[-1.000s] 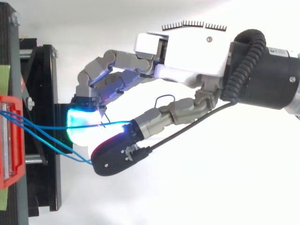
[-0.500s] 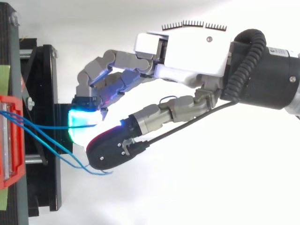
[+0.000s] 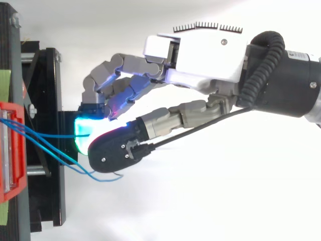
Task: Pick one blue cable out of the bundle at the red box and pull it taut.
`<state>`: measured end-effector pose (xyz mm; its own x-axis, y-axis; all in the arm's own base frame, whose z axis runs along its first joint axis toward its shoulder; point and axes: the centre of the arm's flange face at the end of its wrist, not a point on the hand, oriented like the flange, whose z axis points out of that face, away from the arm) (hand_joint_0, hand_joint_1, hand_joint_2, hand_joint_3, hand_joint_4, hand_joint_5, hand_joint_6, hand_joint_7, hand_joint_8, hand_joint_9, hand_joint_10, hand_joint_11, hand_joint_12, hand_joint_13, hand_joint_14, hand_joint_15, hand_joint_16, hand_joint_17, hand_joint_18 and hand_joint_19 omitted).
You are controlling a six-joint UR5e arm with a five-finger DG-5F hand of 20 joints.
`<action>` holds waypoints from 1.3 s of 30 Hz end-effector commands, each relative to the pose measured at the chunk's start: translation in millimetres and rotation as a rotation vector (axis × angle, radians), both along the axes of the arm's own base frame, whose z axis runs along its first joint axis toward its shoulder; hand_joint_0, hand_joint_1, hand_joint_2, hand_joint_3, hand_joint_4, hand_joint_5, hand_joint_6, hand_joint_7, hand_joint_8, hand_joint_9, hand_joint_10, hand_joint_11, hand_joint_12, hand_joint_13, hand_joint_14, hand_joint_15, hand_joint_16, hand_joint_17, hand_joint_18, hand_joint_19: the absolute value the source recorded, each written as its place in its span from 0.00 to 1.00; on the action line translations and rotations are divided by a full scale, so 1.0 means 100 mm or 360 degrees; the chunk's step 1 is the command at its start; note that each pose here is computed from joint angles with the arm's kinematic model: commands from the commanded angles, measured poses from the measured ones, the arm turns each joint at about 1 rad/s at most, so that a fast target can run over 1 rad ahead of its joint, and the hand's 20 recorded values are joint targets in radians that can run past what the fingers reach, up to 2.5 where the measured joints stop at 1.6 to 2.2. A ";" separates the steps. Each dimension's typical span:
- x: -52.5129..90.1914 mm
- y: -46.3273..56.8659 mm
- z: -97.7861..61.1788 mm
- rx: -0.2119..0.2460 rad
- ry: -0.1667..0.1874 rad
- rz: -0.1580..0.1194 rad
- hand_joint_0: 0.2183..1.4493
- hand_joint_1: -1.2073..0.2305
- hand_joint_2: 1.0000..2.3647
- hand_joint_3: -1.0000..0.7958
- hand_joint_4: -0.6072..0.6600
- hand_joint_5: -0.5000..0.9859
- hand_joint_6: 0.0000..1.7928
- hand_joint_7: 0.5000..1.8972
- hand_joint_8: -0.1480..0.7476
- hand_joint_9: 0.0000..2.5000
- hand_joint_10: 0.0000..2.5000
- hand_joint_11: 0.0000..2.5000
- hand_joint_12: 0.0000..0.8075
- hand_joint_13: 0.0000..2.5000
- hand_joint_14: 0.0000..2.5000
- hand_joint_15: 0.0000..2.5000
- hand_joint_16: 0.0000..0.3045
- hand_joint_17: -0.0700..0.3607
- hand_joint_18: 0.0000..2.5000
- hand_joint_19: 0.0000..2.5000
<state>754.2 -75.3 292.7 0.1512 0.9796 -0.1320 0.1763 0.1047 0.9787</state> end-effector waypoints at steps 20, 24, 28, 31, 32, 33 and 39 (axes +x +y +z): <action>0.00 0.00 0.00 0.0000 0.0000 0.0001 0.30 0.35 0.01 0.50 0.49 0.28 0.47 0.36 0.55 0.37 0.00 0.25 0.45 0.19 0.00 0.08 0.18 0.45 0.18 0.07; 0.00 0.00 0.00 0.0000 0.0000 -0.0002 0.31 0.32 0.01 0.50 0.48 0.28 0.47 0.37 0.53 0.37 0.00 0.26 0.44 0.20 0.00 0.09 0.17 0.44 0.18 0.07; 0.00 0.00 0.00 0.0000 0.0000 0.0003 0.31 0.30 0.01 0.51 0.48 0.28 0.47 0.38 0.53 0.37 0.00 0.26 0.43 0.20 0.00 0.09 0.17 0.43 0.19 0.07; 0.00 0.00 0.00 0.0000 0.0005 0.0003 0.32 0.29 0.01 0.53 0.48 0.28 0.48 0.39 0.52 0.37 0.00 0.27 0.42 0.21 0.00 0.09 0.16 0.42 0.19 0.06; -0.01 0.01 -0.01 -0.0006 0.0015 0.0006 0.32 0.29 0.01 0.53 0.48 0.28 0.48 0.40 0.52 0.37 0.00 0.27 0.42 0.21 0.00 0.09 0.16 0.42 0.20 0.06; -0.01 0.00 -0.02 -0.0007 0.0025 0.0004 0.32 0.28 0.01 0.54 0.48 0.28 0.48 0.40 0.52 0.37 0.00 0.27 0.42 0.21 0.00 0.09 0.16 0.42 0.20 0.06; -0.06 0.01 -0.04 -0.0016 0.0084 0.0007 0.32 0.28 0.01 0.54 0.48 0.28 0.48 0.42 0.52 0.38 0.00 0.27 0.42 0.22 0.00 0.10 0.16 0.42 0.21 0.06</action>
<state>750.7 -74.6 290.3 0.1430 0.9792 -0.1439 0.2075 0.1124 0.9717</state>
